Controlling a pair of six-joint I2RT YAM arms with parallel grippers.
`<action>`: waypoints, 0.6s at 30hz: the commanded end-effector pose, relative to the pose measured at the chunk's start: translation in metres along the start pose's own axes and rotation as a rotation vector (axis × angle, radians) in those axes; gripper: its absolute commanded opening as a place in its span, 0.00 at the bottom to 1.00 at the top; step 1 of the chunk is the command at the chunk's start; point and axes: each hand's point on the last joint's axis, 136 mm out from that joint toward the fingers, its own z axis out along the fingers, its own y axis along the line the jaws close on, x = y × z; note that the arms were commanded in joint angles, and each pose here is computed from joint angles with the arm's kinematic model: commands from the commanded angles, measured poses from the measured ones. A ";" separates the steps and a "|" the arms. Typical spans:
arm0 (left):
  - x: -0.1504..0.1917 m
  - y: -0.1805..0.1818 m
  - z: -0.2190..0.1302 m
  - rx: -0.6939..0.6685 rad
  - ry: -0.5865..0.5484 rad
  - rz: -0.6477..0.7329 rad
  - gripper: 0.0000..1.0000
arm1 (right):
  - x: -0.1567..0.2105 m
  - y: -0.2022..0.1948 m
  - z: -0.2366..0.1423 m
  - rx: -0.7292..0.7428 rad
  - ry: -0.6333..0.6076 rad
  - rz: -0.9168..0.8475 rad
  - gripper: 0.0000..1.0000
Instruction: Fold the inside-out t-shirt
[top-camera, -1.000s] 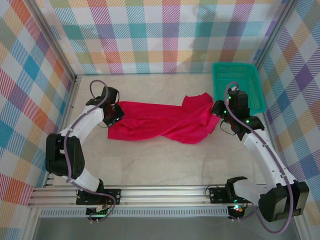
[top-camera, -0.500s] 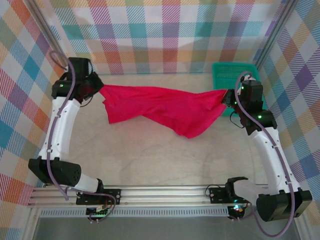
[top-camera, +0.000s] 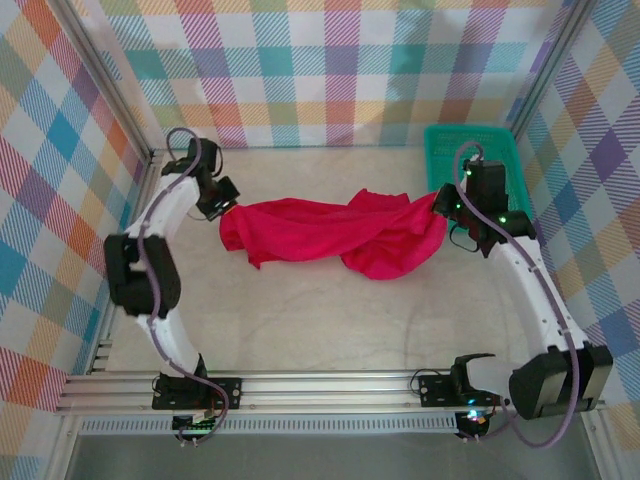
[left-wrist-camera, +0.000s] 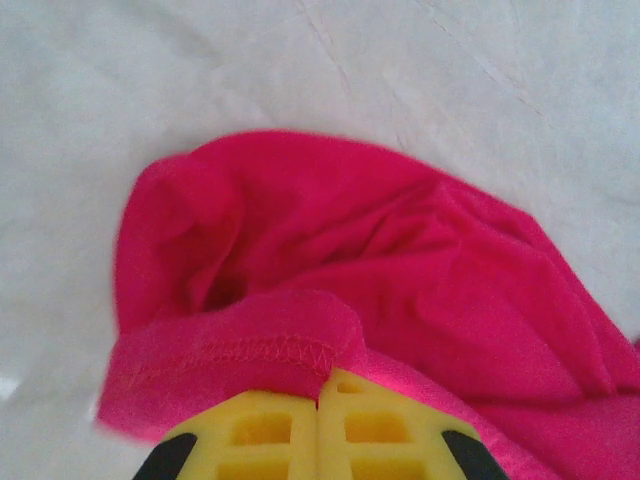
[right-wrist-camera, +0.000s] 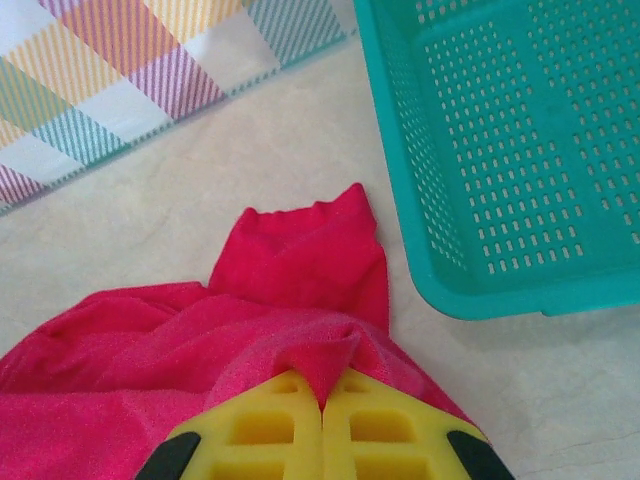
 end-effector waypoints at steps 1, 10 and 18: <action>-0.025 -0.033 0.018 0.056 -0.001 0.010 0.00 | -0.002 0.004 0.011 -0.027 0.003 0.012 0.00; -0.009 -0.002 -0.010 -0.197 -0.077 0.147 0.54 | 0.003 0.006 0.022 -0.040 0.037 0.001 0.00; 0.118 0.018 -0.012 -0.286 0.015 0.387 0.50 | 0.009 0.008 0.024 -0.056 0.053 0.008 0.00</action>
